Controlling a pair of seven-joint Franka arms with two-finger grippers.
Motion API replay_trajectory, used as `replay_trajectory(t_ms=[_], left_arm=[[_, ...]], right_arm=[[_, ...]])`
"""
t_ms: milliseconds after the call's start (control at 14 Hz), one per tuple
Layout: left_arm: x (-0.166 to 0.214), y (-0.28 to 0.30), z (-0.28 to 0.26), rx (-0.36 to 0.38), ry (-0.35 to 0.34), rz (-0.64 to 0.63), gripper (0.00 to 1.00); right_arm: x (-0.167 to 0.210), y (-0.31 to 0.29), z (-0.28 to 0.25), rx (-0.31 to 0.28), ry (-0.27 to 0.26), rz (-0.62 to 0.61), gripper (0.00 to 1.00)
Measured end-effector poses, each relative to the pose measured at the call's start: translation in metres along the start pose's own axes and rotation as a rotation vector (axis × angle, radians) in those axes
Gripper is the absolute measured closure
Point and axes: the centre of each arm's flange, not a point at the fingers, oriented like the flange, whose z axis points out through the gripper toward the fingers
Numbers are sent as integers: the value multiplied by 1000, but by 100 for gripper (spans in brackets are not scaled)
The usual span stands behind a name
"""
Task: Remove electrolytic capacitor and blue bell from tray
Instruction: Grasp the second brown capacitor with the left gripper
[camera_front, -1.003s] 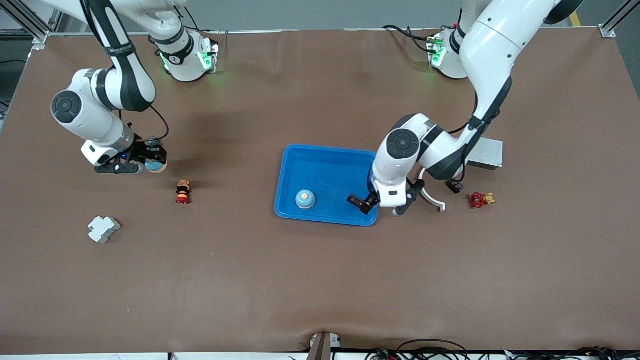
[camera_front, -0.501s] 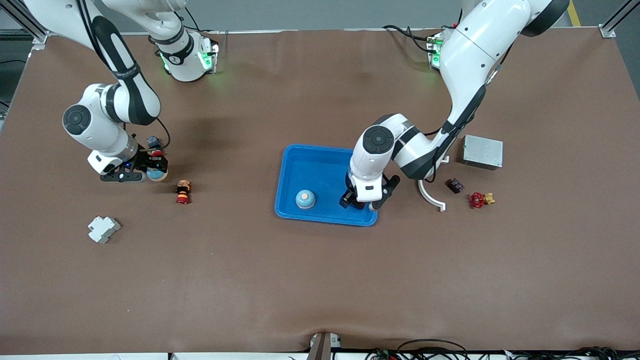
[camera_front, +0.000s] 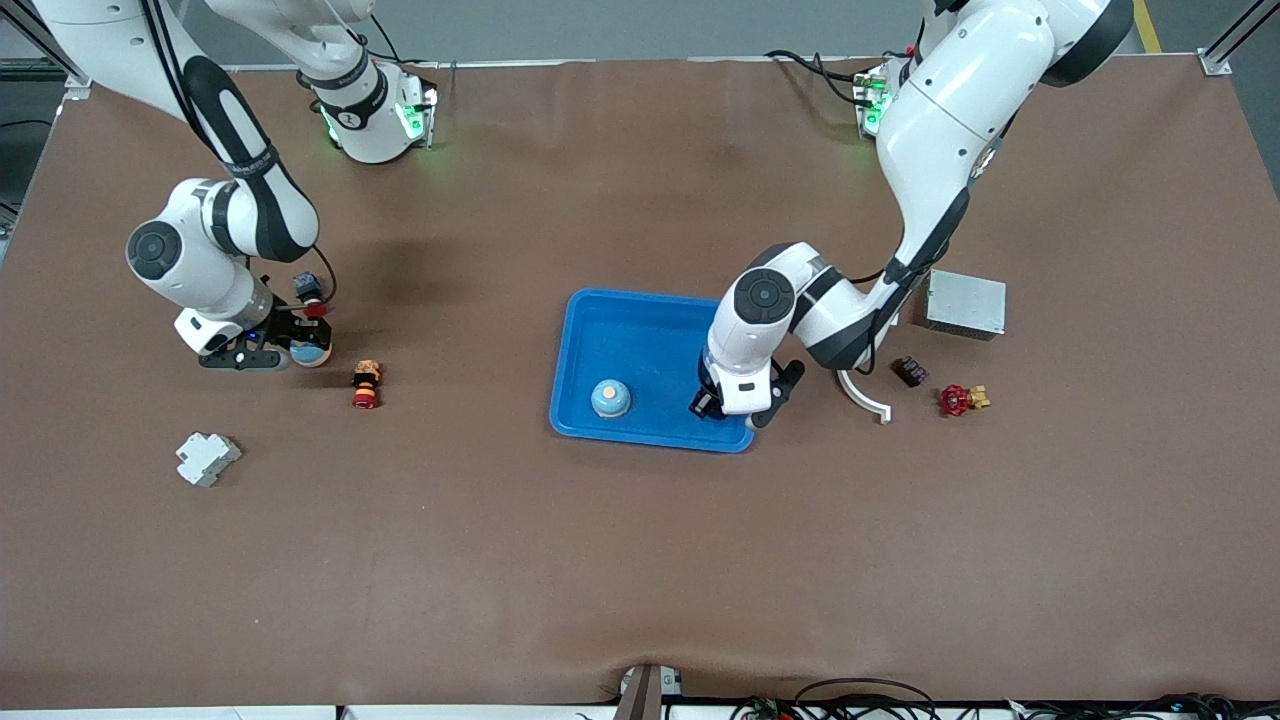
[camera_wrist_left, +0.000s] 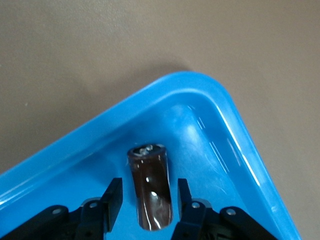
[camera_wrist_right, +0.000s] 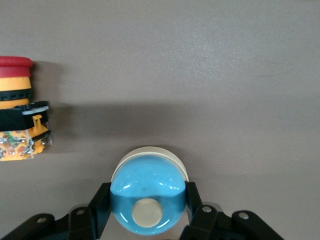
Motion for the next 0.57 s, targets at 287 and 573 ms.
replay_trajectory(t_ms=[287, 573], left_arm=[[1, 1, 0, -2, 0, -1, 67], [5, 3, -4, 12, 9, -7, 67]], right_arm=[[0, 0, 4, -1, 1, 0, 36], [1, 0, 10, -4, 7, 0, 36]])
